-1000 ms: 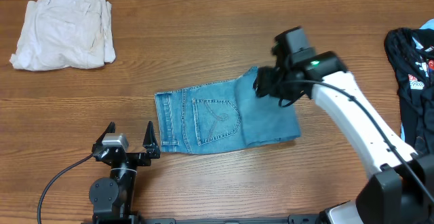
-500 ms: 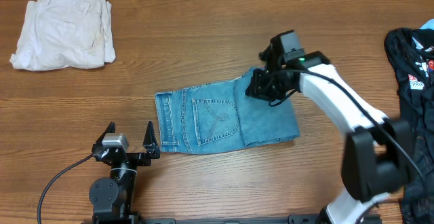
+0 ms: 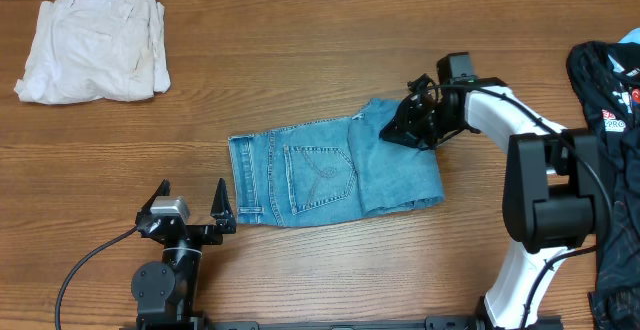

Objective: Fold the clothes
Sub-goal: 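Release the fold and retract the right gripper to the right side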

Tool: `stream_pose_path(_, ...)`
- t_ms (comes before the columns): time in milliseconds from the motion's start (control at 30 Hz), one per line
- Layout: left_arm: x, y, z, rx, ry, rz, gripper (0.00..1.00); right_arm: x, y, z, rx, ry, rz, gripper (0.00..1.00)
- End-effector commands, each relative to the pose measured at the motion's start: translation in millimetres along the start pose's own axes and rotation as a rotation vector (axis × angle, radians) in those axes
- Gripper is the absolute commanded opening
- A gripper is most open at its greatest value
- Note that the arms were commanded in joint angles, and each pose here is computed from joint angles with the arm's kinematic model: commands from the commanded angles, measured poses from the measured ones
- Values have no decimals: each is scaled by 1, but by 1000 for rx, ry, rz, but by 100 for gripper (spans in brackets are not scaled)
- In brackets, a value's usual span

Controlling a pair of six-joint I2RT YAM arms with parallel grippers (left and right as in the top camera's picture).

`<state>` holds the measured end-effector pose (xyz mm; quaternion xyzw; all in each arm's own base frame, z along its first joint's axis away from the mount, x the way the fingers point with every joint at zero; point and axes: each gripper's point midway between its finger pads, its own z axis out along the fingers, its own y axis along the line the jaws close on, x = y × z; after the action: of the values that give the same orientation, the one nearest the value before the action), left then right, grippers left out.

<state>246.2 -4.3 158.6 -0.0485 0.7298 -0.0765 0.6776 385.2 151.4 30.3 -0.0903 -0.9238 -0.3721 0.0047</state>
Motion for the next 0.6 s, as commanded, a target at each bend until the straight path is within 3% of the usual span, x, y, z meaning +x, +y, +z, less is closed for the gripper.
stream_pose_path(0,0,1,0,-3,-3,19,100,-1,39,-37,-106,-56,-111,17)
stream_pose_path(133,0,1,0,-3,-3,19,100,19,70,-72,-155,-72,-148,25)
stream_pose_path(267,0,1,0,-3,-3,19,100,47,66,-88,-80,-35,-146,37)
stream_pose_path(567,0,1,0,-3,-3,19,100,85,12,-53,-7,77,-57,41)
